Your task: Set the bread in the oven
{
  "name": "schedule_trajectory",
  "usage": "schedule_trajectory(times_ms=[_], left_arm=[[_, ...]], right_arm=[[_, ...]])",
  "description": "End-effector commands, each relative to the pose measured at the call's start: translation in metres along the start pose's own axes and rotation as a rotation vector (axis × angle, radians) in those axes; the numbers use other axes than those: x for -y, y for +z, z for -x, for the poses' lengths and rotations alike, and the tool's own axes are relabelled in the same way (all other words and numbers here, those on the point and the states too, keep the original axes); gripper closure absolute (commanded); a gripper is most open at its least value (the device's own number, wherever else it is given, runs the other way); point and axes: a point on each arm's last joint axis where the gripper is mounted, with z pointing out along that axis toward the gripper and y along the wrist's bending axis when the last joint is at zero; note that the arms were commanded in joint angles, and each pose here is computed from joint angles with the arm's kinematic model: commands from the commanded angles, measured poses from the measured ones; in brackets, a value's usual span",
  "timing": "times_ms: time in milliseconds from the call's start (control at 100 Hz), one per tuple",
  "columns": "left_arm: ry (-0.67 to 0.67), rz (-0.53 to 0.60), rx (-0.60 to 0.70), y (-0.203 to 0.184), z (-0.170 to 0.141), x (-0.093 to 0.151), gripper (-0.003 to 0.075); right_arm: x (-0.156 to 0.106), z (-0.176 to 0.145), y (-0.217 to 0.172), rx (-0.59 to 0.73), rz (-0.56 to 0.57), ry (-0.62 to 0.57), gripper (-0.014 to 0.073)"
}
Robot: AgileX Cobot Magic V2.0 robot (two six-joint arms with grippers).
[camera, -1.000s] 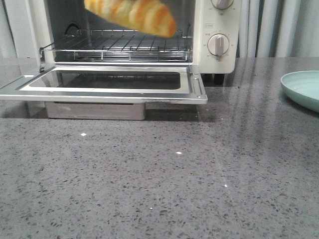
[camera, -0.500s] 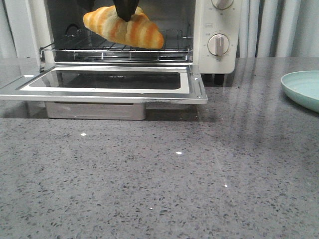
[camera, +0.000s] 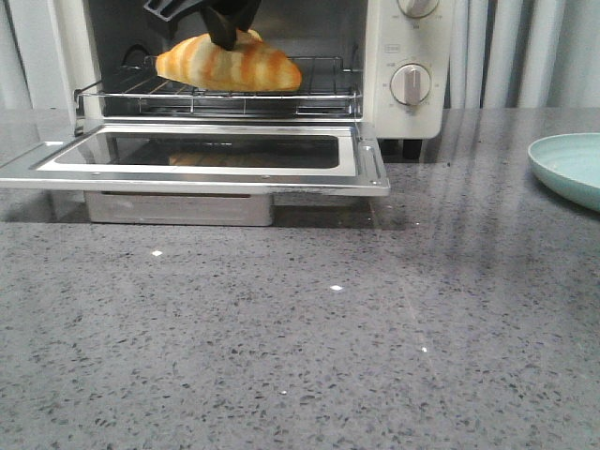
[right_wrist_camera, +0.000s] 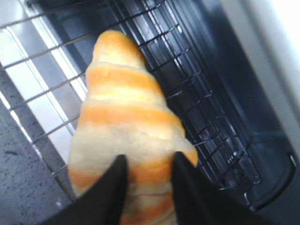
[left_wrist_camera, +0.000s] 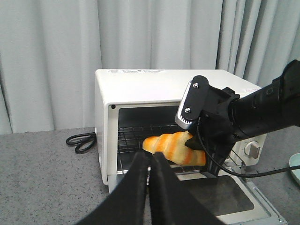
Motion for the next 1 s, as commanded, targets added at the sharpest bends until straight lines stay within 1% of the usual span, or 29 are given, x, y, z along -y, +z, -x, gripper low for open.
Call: schedule_trajectory(times_ms=[0, 30, 70, 360, 470, 540, 800, 990], left_arm=[[-0.011, -0.034, 0.075, -0.003, 0.014, 0.003, 0.0742], [-0.011, -0.034, 0.075, -0.003, 0.014, 0.003, 0.0742], [-0.011, -0.034, 0.075, -0.003, 0.014, 0.003, 0.0742], [-0.005, -0.022, 0.081, -0.007, 0.015, 0.001, 0.0742], [-0.003, 0.004, 0.065, -0.011, 0.013, -0.002, 0.0742], [-0.005, 0.018, 0.051, -0.013, 0.011, -0.004, 0.0742], [-0.012, 0.027, 0.064, -0.021, 0.012, -0.007, 0.0742], [-0.022, 0.033, 0.084, -0.03, 0.012, -0.011, 0.0742]], right_arm=[[0.028, 0.015, -0.033, 0.144, -0.078, 0.019, 0.0197], [0.028, 0.015, -0.033, 0.147, -0.078, 0.018, 0.0169], [0.028, 0.015, -0.032, 0.148, -0.081, 0.018, 0.0161], [0.028, 0.016, -0.038, 0.148, -0.084, 0.018, 0.0161], [0.028, 0.018, -0.044, 0.163, -0.081, 0.056, 0.0158], [0.029, 0.018, -0.048, 0.166, -0.081, 0.06, 0.0159], [0.015, 0.024, -0.066, 0.162, -0.055, 0.042, 0.0159], [0.006, 0.025, -0.083, 0.128, -0.035, 0.031, 0.0159]])
